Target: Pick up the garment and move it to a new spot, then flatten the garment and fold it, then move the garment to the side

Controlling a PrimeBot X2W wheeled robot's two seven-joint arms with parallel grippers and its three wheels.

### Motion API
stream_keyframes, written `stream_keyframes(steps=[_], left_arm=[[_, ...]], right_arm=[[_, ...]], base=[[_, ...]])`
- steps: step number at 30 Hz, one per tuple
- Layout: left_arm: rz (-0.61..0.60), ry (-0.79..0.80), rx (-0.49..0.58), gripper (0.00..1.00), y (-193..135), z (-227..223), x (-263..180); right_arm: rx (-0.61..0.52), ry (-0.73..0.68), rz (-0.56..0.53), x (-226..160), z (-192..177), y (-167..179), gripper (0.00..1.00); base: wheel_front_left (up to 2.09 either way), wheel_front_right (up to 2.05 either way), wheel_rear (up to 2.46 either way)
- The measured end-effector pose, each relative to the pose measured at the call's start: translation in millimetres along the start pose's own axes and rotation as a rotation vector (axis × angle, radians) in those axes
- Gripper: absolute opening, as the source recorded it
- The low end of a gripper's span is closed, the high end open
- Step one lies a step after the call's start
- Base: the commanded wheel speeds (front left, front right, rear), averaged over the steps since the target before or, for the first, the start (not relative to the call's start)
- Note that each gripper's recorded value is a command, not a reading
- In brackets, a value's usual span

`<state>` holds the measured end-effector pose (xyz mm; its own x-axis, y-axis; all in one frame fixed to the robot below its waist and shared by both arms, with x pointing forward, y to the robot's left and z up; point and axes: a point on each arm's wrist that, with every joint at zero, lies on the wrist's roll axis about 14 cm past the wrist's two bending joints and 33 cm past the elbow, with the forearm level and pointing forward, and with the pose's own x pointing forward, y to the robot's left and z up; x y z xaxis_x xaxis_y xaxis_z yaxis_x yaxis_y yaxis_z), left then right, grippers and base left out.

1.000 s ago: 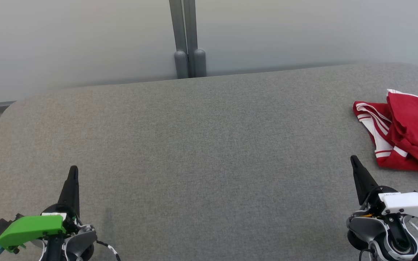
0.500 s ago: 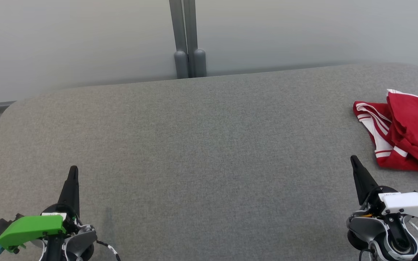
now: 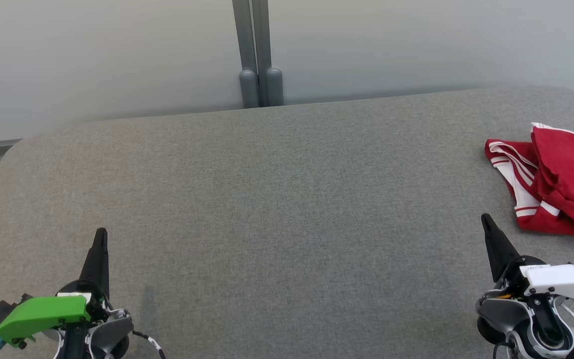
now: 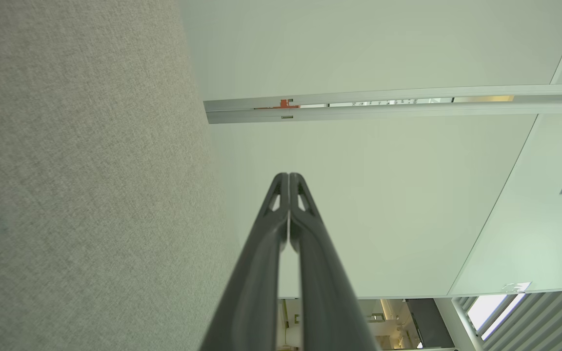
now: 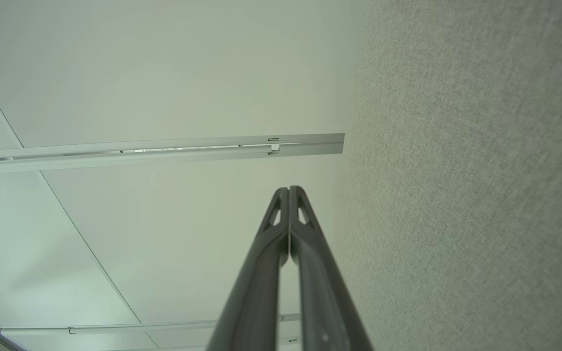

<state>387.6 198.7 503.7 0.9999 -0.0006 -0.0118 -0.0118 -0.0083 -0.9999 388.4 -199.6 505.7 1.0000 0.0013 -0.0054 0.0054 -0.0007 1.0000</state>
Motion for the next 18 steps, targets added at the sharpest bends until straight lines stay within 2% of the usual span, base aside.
stream_keyframes(steps=[18], left_arm=[[0.0,0.0,0.0,0.0,-0.1,0.0,0.0]], right_arm=[[0.0,0.0,0.0,0.0,0.0,0.0,0.0]], base=[[0.0,0.0,0.0]])
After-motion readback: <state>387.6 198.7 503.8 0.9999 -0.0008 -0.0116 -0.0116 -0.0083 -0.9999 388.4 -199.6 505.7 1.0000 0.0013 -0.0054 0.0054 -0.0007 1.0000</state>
